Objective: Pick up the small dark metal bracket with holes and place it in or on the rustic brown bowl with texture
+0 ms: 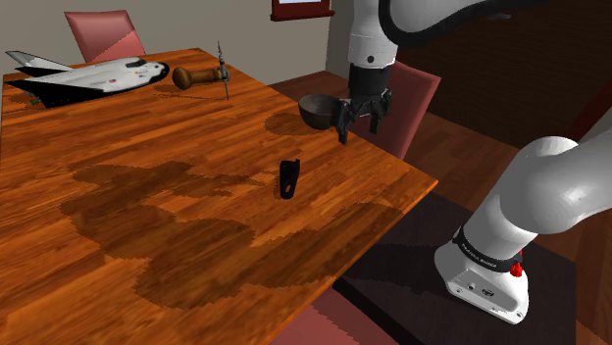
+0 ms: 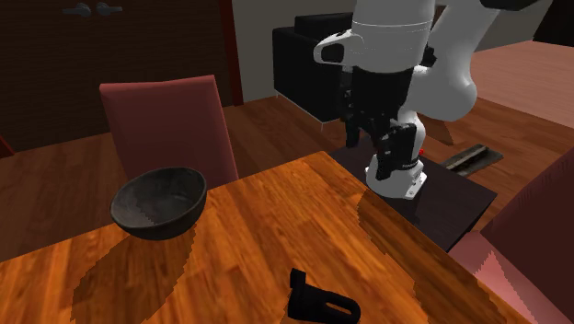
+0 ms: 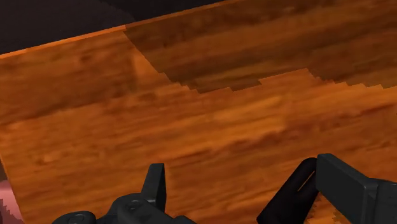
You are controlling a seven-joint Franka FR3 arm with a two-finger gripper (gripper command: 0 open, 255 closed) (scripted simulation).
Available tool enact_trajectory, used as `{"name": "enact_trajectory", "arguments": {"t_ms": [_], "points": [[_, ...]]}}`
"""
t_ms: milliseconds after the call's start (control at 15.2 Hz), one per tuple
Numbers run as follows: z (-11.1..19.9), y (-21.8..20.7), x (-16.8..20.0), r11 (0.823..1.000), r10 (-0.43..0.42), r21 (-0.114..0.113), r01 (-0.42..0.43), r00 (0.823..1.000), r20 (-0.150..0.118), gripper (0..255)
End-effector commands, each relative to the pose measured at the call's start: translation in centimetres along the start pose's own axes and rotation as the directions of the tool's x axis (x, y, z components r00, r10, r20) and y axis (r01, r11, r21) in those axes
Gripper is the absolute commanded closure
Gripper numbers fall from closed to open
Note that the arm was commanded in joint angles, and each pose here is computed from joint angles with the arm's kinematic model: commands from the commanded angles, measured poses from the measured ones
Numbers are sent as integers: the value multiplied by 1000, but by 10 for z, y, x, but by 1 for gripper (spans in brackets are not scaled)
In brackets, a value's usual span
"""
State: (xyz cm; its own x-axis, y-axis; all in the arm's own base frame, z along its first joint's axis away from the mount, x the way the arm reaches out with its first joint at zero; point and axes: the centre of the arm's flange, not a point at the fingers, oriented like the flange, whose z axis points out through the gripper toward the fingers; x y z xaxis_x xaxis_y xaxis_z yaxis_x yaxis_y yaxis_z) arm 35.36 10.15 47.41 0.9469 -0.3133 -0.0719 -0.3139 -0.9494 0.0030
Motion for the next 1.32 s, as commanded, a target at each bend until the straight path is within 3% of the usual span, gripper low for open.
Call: {"name": "enact_trajectory", "arguments": {"t_ms": [0, 462, 990, 1254], "points": [[16, -18, 11, 998, 59, 5, -59, 998, -10, 0], [72, -73, 55, 970, 245, 16, -244, 969, -37, 0], [130, -122, 115, 899, 437, 35, -436, 897, -63, 0], [152, -123, 117, 899, 437, 35, -436, 897, -63, 0]]}}
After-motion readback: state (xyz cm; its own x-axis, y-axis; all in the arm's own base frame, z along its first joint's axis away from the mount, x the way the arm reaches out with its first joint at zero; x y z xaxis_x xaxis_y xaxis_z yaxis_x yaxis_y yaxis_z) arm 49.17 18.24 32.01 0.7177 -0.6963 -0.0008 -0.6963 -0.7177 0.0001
